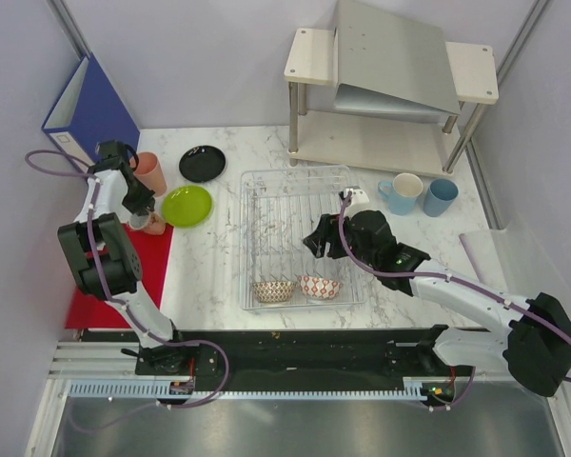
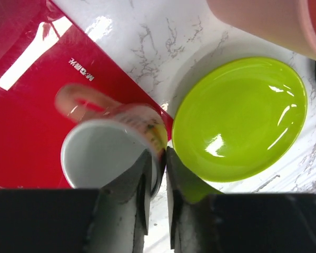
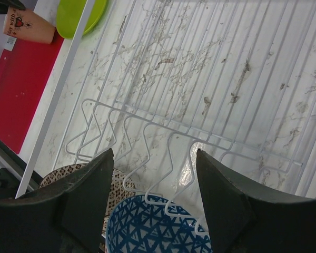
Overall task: Unload the mixed dishes from the dish rack
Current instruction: Place the cup at the center of the board.
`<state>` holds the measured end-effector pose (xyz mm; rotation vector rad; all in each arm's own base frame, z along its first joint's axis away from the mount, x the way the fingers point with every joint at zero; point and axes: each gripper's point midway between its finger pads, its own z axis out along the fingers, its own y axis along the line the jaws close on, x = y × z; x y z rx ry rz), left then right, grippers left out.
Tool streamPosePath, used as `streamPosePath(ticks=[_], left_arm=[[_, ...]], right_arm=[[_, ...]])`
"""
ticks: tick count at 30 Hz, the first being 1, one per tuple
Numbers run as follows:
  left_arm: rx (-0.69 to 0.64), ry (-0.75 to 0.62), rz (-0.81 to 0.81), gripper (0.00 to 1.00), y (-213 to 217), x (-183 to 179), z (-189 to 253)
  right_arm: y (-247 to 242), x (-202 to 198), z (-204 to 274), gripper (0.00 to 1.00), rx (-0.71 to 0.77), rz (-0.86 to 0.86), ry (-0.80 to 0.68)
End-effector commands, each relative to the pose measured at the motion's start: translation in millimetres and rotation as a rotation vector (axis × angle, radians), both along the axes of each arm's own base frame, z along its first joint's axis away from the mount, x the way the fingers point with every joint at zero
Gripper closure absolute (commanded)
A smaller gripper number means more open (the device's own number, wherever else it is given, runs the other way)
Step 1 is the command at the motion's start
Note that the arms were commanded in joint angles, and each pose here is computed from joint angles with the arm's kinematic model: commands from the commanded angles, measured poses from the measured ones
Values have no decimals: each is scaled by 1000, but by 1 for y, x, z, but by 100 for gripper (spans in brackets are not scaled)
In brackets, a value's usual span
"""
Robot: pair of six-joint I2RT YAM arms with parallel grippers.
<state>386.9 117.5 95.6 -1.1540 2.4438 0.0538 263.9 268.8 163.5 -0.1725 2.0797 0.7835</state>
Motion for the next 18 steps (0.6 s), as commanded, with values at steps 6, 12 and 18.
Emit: streamPosePath(ticks=[6,12,18], left_arm=[[12,38,-16,94,1,-10,-20],[50,48,1,98,6,-21,-25],[88,-40,17,98,18,9,13]], right_arm=[[5,4,3,29,23,1,-11],[7,3,3,29,30,10,-11],[2,2,2,29,25,4,-18]])
